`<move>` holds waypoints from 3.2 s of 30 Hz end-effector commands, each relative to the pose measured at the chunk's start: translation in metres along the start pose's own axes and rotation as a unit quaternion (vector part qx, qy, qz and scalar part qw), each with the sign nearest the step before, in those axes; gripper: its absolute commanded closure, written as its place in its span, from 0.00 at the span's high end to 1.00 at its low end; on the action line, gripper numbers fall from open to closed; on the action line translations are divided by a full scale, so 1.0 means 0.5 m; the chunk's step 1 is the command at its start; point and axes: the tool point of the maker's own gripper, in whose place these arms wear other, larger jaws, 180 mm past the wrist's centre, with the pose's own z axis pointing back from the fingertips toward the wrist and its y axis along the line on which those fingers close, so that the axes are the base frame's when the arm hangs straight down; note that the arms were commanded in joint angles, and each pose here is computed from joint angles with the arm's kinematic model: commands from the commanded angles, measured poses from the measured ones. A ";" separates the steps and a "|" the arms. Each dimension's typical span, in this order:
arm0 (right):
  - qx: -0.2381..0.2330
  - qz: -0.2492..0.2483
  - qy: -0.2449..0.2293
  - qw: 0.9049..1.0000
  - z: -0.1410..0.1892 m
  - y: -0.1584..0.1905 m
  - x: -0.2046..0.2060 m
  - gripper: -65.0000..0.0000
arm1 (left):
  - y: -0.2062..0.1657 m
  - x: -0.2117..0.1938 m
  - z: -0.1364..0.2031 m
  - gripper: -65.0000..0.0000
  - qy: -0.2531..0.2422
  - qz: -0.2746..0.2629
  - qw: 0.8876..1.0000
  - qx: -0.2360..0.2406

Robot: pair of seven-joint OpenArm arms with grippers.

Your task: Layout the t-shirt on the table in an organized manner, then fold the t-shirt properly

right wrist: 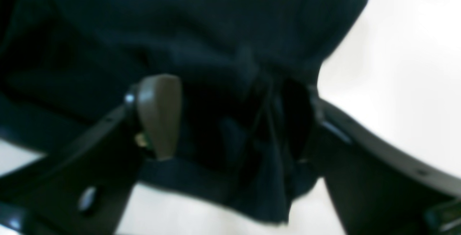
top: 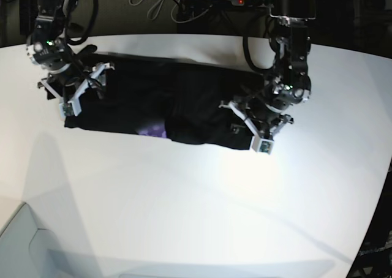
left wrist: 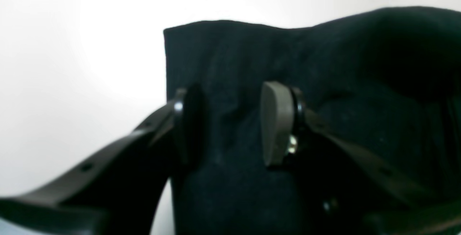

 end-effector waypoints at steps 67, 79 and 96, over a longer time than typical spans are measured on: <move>-0.033 -0.073 0.024 0.997 -0.111 -0.141 0.016 0.80 | 0.033 -0.008 0.004 0.40 0.003 -0.008 1.000 0.014; -0.023 -0.086 0.044 0.995 -0.122 -0.127 -0.018 0.79 | 0.032 -0.009 0.004 0.40 0.004 -0.008 1.000 0.013; -0.017 -0.085 0.049 0.995 -0.124 -0.114 -0.022 0.00 | 0.032 -0.007 0.005 0.40 0.002 -0.008 1.000 0.013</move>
